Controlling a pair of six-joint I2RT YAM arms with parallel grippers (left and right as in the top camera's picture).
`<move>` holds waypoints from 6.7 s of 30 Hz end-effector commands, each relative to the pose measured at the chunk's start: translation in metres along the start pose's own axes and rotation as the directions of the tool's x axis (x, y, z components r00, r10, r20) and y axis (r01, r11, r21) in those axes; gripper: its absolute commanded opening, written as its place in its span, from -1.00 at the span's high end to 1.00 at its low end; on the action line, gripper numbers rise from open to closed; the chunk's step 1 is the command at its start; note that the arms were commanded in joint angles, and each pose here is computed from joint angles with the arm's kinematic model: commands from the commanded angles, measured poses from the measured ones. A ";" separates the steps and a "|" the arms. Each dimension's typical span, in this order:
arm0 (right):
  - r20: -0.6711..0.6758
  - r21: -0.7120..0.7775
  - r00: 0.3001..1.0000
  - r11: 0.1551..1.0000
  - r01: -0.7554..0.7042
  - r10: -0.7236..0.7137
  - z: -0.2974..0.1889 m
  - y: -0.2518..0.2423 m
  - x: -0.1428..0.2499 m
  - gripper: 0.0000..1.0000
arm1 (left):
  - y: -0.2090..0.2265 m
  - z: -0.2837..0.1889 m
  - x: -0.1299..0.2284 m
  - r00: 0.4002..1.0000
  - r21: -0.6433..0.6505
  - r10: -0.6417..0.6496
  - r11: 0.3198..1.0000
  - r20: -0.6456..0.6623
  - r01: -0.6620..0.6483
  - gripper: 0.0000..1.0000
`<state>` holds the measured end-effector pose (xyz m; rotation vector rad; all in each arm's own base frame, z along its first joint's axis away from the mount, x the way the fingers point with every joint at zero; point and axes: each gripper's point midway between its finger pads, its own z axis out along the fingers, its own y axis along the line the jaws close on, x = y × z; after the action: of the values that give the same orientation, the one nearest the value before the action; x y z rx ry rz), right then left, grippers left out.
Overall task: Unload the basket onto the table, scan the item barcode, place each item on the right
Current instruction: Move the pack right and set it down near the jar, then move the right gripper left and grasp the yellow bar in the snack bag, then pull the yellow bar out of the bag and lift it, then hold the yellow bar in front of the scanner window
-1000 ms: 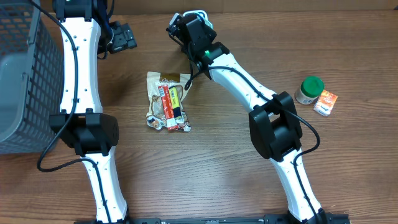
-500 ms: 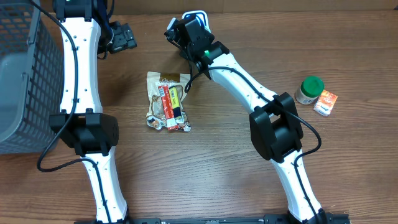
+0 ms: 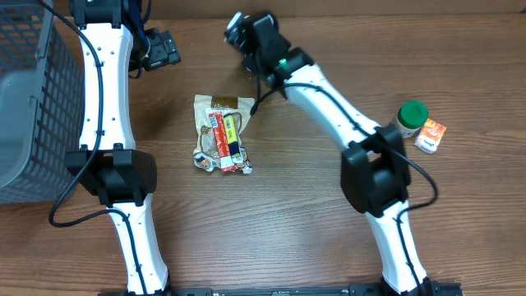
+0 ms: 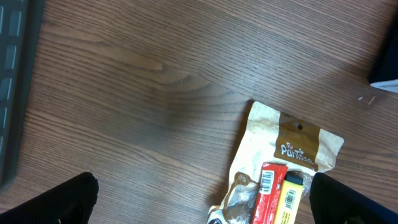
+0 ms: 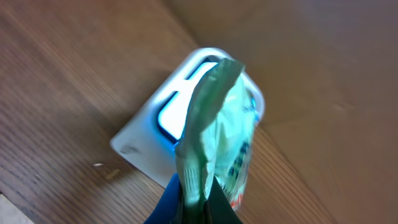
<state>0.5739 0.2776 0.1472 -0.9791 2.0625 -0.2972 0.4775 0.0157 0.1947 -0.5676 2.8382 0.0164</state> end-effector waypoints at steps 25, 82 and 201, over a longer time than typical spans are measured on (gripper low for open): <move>-0.585 -0.210 0.699 0.756 -0.620 0.411 -0.146 -0.093 0.213 0.92 | -0.004 0.003 0.001 1.000 0.004 -0.007 1.000 -0.005 0.007 -1.00; -0.642 -0.619 0.765 0.550 -0.560 0.057 -0.130 0.210 0.097 0.17 | -0.004 0.003 0.001 1.000 0.004 -0.007 1.000 -0.005 0.007 -1.00; -0.135 -0.573 0.855 0.665 -0.480 0.501 -0.110 -0.027 0.040 0.93 | -0.004 0.003 0.001 1.000 0.004 -0.008 1.000 -0.005 0.008 -1.00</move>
<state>0.4641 0.2300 0.1762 -0.8305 2.3666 0.9116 0.4775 0.0157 0.1947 -0.5676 2.8382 0.0164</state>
